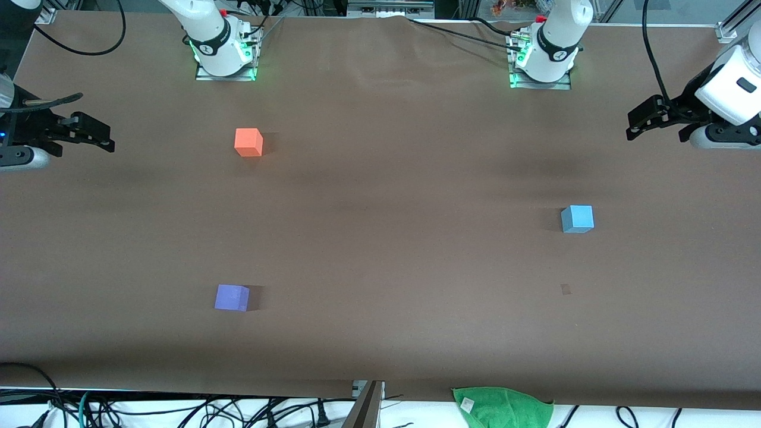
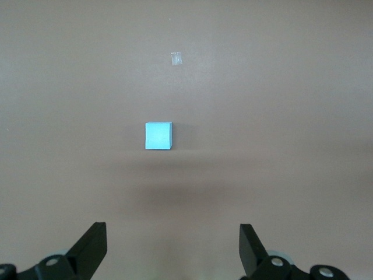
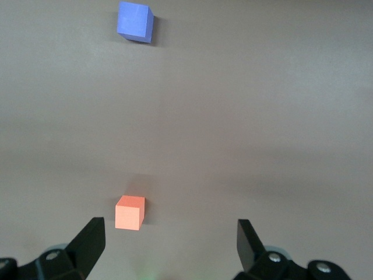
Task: Place blue block between orange and purple blocks
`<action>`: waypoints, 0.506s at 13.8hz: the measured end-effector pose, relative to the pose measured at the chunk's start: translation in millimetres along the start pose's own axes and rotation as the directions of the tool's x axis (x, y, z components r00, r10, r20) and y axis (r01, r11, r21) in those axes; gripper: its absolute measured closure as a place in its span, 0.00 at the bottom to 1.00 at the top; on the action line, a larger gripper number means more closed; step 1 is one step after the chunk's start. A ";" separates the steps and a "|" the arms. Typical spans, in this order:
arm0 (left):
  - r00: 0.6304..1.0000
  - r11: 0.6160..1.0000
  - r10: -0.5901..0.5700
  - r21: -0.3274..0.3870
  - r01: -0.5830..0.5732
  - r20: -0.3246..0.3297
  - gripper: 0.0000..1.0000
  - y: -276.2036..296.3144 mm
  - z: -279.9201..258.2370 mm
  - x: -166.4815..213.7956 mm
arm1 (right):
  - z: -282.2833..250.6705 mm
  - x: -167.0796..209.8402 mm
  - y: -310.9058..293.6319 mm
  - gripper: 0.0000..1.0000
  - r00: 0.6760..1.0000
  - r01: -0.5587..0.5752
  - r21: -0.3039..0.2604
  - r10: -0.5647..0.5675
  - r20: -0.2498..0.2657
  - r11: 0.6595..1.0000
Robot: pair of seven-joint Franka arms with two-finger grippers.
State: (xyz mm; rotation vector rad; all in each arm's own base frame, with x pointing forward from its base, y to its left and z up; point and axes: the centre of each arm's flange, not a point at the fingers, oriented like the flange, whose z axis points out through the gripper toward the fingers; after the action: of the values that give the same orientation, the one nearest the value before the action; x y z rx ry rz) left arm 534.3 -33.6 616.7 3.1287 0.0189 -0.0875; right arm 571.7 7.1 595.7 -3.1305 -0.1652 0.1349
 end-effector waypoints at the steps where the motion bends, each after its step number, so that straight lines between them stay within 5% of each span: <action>1: 1.000 1.000 -0.001 0.000 0.001 0.000 0.00 -0.3 0.4 0.1 | 0.8 0.5 0.1 0.00 1.000 0.000 0.000 0.000 0.001 1.000; 7: 1.000 1.000 -0.001 0.000 0.001 0.003 0.00 -0.6 2.2 0.1 | 2.8 1.8 0.3 0.00 1.000 0.000 0.001 0.000 0.005 1.000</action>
State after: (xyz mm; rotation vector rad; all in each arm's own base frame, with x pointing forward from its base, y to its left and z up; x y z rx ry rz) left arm 534.2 -33.1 614.6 3.1281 0.0202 -0.0926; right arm 573.2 7.0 592.8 -3.1299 -0.1650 0.1425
